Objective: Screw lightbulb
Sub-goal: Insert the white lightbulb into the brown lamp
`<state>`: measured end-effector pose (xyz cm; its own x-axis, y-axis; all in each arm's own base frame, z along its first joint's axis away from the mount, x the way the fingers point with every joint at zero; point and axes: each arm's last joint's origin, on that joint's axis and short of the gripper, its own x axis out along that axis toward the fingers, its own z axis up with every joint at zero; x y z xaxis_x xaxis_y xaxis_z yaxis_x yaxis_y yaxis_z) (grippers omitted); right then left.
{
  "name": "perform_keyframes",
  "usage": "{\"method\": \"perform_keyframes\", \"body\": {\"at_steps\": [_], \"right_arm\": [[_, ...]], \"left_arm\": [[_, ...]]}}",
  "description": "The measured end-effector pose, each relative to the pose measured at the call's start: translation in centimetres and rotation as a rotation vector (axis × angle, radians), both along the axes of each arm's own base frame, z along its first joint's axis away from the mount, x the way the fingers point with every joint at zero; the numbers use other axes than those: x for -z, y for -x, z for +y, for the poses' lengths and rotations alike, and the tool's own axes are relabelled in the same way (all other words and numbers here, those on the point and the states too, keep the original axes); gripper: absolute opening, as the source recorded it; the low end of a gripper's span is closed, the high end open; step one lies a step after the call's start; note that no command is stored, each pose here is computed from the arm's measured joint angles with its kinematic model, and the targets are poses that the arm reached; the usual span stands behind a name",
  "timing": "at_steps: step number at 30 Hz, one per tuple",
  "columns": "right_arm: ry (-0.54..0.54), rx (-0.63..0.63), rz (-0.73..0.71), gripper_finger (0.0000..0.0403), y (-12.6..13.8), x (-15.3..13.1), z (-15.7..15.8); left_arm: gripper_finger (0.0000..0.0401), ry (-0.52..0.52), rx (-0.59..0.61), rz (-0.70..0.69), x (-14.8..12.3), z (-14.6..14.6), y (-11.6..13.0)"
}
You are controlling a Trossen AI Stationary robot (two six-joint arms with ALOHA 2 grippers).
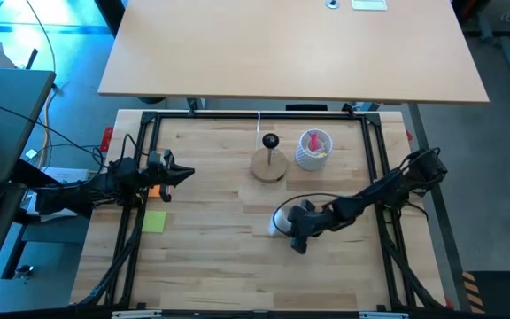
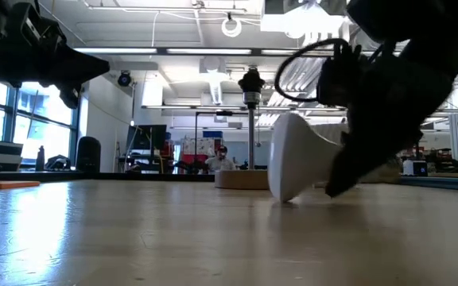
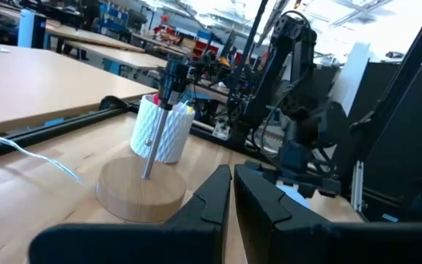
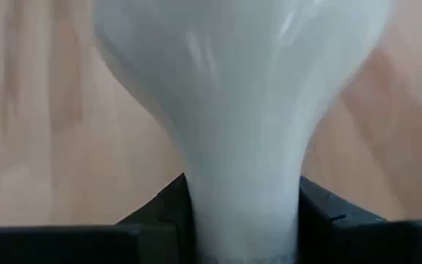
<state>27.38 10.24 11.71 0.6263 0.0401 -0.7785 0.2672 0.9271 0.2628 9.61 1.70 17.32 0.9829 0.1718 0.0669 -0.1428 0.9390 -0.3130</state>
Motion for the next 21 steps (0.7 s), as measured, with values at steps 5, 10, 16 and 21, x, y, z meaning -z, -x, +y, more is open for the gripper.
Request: {"method": "perform_keyframes", "body": {"at_steps": [5,10,16,21], "right_arm": [[-0.002,-0.004,0.064,0.0178,0.0,-0.1,-0.1],[0.0,-0.111,0.098,0.0212,-1.1,-1.4,-0.2],[0.031,-0.167,0.152,0.0241,-2.4,-3.2,-0.8],[0.068,-0.208,0.131,0.0259,-2.9,-3.5,-1.2]], "left_arm": [[0.0017,-0.006,-0.02,-0.003,0.0,0.1,0.0],[0.0017,-0.014,-0.047,0.005,0.0,0.1,0.0],[0.0017,-0.012,-0.07,0.007,0.0,0.2,0.0],[0.0017,-0.012,-0.071,0.009,0.1,0.2,0.0]]}}
